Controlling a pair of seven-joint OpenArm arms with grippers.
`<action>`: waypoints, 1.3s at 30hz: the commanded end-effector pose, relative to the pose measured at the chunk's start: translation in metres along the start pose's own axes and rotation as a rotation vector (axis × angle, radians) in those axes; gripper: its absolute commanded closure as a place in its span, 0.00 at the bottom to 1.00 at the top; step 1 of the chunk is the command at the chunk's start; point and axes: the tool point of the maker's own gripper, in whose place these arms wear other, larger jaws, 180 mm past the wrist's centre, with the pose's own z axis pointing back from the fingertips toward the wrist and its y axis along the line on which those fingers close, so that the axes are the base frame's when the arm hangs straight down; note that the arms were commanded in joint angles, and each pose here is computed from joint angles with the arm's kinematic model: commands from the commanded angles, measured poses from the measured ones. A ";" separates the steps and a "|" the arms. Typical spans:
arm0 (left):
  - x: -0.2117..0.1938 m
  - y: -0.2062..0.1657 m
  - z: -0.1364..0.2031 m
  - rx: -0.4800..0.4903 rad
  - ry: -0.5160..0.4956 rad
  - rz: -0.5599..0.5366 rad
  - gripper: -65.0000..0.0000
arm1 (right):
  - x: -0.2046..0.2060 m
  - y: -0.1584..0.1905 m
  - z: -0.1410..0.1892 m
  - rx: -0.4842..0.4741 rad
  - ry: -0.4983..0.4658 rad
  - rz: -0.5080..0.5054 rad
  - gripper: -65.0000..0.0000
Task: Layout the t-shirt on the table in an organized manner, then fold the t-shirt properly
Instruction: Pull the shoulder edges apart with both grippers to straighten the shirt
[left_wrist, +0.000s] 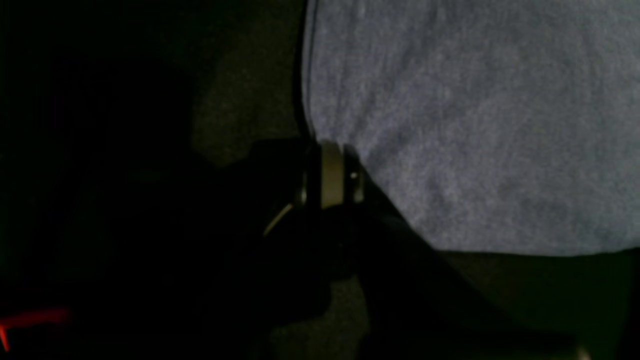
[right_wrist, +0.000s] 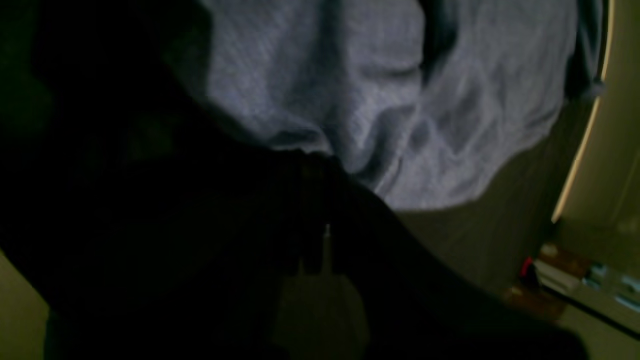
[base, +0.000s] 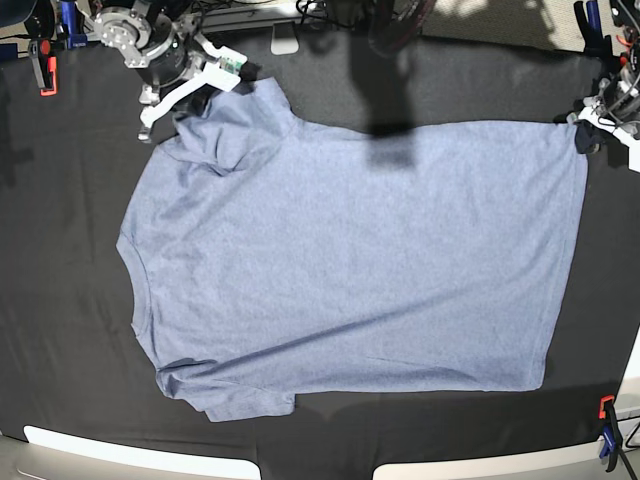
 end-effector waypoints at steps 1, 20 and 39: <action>0.009 0.003 0.007 0.001 -0.007 -0.026 1.00 | 0.001 -0.006 0.008 -0.027 -0.015 0.025 1.00; -0.002 0.016 0.053 0.067 0.003 -0.052 1.00 | 0.011 0.058 0.123 0.172 -0.015 0.089 1.00; 0.021 0.023 0.055 0.100 -0.088 -0.027 1.00 | -0.003 -0.063 0.089 -0.214 -0.035 -0.230 1.00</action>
